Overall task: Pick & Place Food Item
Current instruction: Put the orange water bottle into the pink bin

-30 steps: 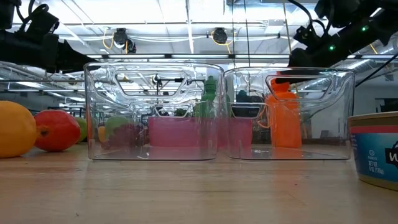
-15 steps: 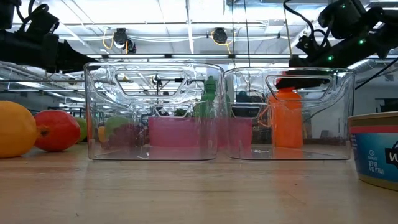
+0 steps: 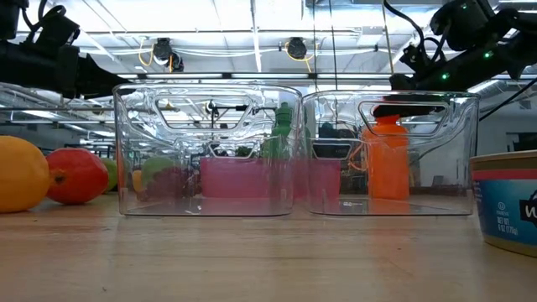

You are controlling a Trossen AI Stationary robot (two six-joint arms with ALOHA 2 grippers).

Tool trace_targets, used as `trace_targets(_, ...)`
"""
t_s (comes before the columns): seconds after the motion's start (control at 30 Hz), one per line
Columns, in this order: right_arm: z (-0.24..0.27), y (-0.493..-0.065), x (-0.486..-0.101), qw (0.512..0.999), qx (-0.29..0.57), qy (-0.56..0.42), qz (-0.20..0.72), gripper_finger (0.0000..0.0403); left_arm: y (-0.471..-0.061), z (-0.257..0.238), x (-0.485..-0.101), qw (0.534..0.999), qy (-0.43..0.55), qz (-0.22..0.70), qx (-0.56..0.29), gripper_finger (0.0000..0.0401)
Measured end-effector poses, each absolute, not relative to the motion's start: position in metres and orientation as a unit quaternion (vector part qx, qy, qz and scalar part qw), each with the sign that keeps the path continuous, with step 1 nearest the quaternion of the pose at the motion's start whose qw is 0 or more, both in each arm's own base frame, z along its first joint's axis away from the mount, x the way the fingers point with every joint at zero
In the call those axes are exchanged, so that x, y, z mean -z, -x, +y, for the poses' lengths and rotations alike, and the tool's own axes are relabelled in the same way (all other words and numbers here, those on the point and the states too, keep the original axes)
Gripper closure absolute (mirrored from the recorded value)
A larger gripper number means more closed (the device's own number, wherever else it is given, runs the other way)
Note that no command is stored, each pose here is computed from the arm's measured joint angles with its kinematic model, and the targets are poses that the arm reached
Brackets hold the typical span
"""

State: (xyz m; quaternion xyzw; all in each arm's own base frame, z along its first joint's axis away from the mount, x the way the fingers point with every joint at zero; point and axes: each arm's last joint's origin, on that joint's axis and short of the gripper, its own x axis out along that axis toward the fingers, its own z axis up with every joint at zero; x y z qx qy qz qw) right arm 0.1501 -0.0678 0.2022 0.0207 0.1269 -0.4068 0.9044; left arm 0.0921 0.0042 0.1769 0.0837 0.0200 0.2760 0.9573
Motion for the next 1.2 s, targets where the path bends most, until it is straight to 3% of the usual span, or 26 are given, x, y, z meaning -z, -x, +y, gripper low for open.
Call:
trace_targets(0.23,-0.068,-0.153,-0.214,0.911,0.405,-0.022,0.067,0.0196,-0.092,0.004,-0.177,0.957,-0.084,0.02,-0.276,0.0128)
trace_targets(0.5,-0.07,-0.157,-0.256,0.915,0.402,-0.005,-0.022,0.0176,-0.092,0.004,-0.177,0.957,-0.084,0.02,-0.276,0.0128)
trace_targets(0.7,-0.067,-0.164,-0.284,0.944,0.319,-0.037,-0.073,0.0195,-0.092,0.004,-0.177,0.957,-0.084,0.02,-0.276,0.0128)
trace_targets(0.93,-0.074,-0.188,-0.277,0.955,0.292,-0.044,-0.03,0.0179,-0.092,0.004,-0.177,0.957,-0.084,0.02,-0.276,0.0128)
trace_targets(1.2,-0.085,-0.225,-0.27,0.962,0.267,-0.048,0.025,0.0193,-0.092,0.004,-0.177,0.957,-0.084,0.02,-0.276,0.0128)
